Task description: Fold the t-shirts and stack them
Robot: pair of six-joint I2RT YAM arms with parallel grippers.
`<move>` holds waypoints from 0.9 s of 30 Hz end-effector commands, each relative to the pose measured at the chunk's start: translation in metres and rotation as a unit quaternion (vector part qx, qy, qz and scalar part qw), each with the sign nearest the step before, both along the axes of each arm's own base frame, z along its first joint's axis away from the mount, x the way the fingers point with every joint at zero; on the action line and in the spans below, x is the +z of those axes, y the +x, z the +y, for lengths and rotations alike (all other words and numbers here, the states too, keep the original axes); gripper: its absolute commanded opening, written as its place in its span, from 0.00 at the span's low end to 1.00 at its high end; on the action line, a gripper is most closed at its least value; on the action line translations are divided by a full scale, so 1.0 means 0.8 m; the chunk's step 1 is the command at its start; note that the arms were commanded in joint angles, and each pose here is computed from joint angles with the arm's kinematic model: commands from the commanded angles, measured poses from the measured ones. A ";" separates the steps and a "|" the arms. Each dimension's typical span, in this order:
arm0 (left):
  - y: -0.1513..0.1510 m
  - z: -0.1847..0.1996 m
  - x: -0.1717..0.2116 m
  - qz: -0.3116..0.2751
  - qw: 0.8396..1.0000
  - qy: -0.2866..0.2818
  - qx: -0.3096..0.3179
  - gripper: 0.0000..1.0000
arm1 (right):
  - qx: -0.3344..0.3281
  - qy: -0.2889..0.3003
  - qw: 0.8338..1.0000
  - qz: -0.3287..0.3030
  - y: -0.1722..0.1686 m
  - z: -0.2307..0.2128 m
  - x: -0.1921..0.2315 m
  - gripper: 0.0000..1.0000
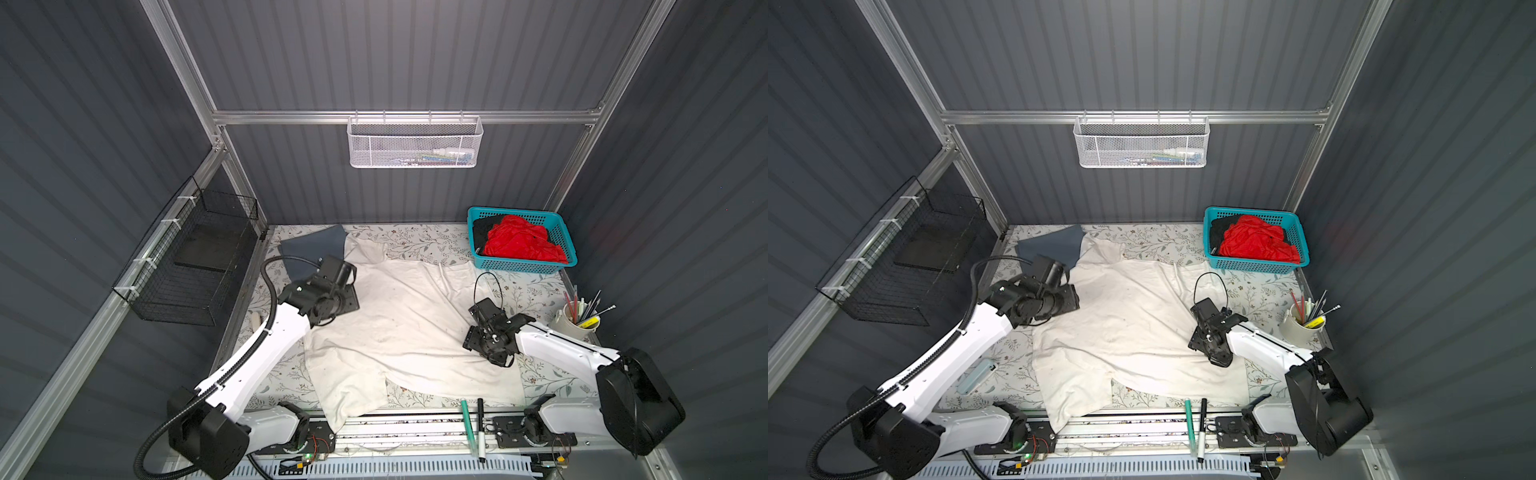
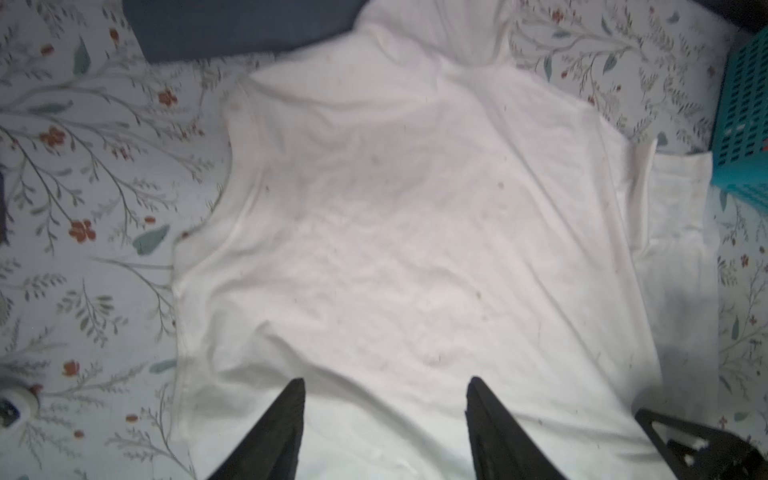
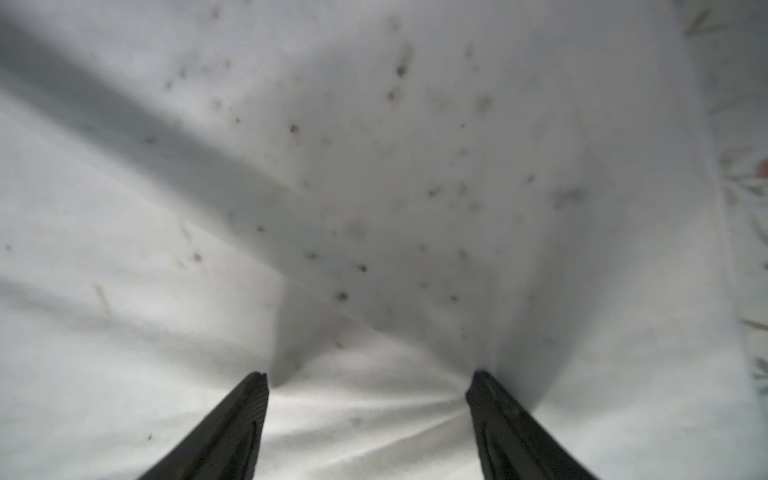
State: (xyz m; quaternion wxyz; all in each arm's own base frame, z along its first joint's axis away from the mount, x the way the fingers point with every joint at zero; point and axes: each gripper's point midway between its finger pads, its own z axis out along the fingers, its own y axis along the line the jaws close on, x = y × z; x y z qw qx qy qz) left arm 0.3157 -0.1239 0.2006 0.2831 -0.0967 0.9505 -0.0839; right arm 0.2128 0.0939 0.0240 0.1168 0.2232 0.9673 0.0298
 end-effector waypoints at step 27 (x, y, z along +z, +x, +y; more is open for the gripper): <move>0.438 -0.032 -0.129 -0.182 0.951 0.211 -0.135 0.57 | 0.148 0.078 0.983 -0.081 0.096 0.098 0.098 0.86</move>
